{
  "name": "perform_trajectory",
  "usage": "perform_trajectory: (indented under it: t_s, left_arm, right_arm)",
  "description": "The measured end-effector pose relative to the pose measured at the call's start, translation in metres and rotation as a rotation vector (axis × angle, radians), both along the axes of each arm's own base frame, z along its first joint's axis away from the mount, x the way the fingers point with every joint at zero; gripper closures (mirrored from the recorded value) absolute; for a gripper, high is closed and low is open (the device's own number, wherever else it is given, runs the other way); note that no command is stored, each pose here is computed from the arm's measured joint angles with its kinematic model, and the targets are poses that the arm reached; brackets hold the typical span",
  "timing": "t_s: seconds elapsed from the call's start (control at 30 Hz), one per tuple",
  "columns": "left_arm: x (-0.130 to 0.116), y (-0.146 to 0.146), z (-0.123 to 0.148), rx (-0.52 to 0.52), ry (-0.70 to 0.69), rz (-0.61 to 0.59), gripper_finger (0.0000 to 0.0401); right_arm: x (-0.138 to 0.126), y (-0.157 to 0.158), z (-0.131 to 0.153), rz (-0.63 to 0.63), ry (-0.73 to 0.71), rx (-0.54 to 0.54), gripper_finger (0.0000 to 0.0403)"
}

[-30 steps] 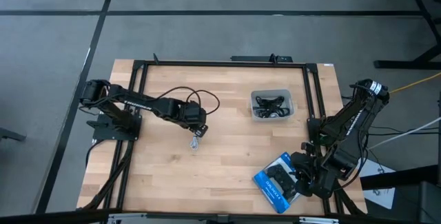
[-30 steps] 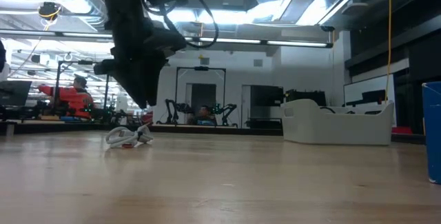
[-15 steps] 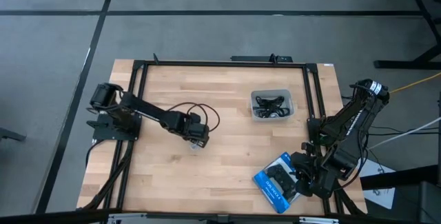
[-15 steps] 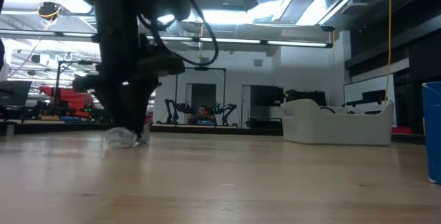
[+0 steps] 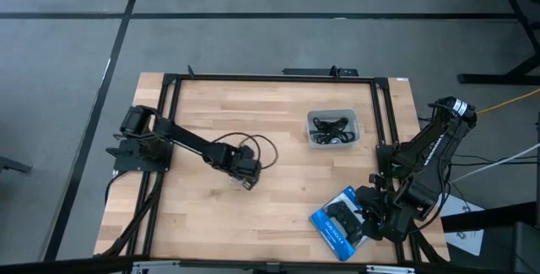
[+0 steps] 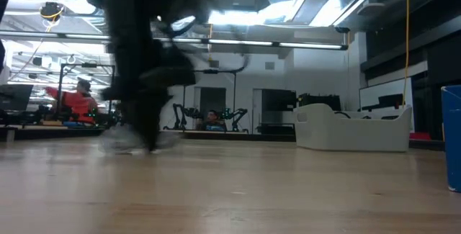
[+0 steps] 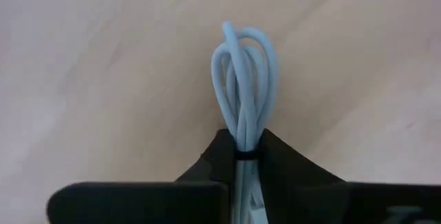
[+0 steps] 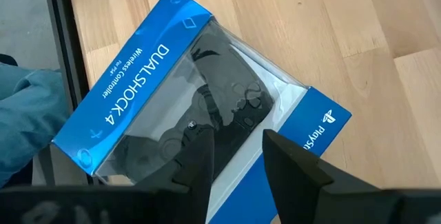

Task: Pick and place USB-C Cables
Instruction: Put the white USB cable into the gray bin

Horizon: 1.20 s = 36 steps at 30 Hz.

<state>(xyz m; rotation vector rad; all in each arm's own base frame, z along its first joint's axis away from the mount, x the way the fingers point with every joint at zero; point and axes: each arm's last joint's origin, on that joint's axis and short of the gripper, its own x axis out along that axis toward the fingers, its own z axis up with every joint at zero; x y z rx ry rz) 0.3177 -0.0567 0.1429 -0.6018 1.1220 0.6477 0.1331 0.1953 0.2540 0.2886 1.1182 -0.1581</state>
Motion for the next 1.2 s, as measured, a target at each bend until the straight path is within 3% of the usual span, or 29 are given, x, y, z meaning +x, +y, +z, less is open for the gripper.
perform_trajectory:
  t_s: [0.2, 0.37, 0.47, 0.6, 0.67, 0.87, 1.1, 1.2]
  left_arm:
    - [0.057, 0.016, 0.084, 0.260, -0.414, -0.185, 0.0370]
    - [0.098, 0.056, 0.142, 0.434, -0.658, -0.327, 0.0370]
    - [0.124, 0.091, 0.156, 0.430, -0.713, -0.350, 0.0370]
    - [0.164, 0.124, 0.163, 0.394, -0.779, -0.469, 0.0370]
    - [0.182, 0.135, 0.165, 0.392, -0.790, -0.519, 0.0370]
    - [0.218, 0.171, 0.120, 0.397, -0.666, -0.664, 0.0370]
    - [0.234, 0.190, 0.077, 0.336, -0.642, -0.652, 0.0326]
    - [0.232, 0.196, 0.070, 0.320, -0.615, -0.641, 0.0309]
  right_arm:
    - [0.000, 0.000, 0.000, -0.001, 0.000, -0.001, 0.0274]
    - [0.000, 0.000, 0.000, -0.002, 0.000, 0.000, 0.0274]
    - [0.000, 0.000, 0.000, -0.002, -0.001, 0.002, 0.0274]
    - [0.000, 0.000, 0.000, -0.003, -0.001, 0.003, 0.0274]
    - [0.000, 0.000, 0.000, -0.004, -0.001, 0.004, 0.0274]
    - [0.000, 0.001, 0.000, 0.001, 0.017, 0.024, 0.0274]
    - [0.000, 0.001, 0.000, 0.001, 0.017, 0.025, 0.0274]
    - [0.000, 0.001, 0.000, 0.000, 0.016, 0.025, 0.0274]
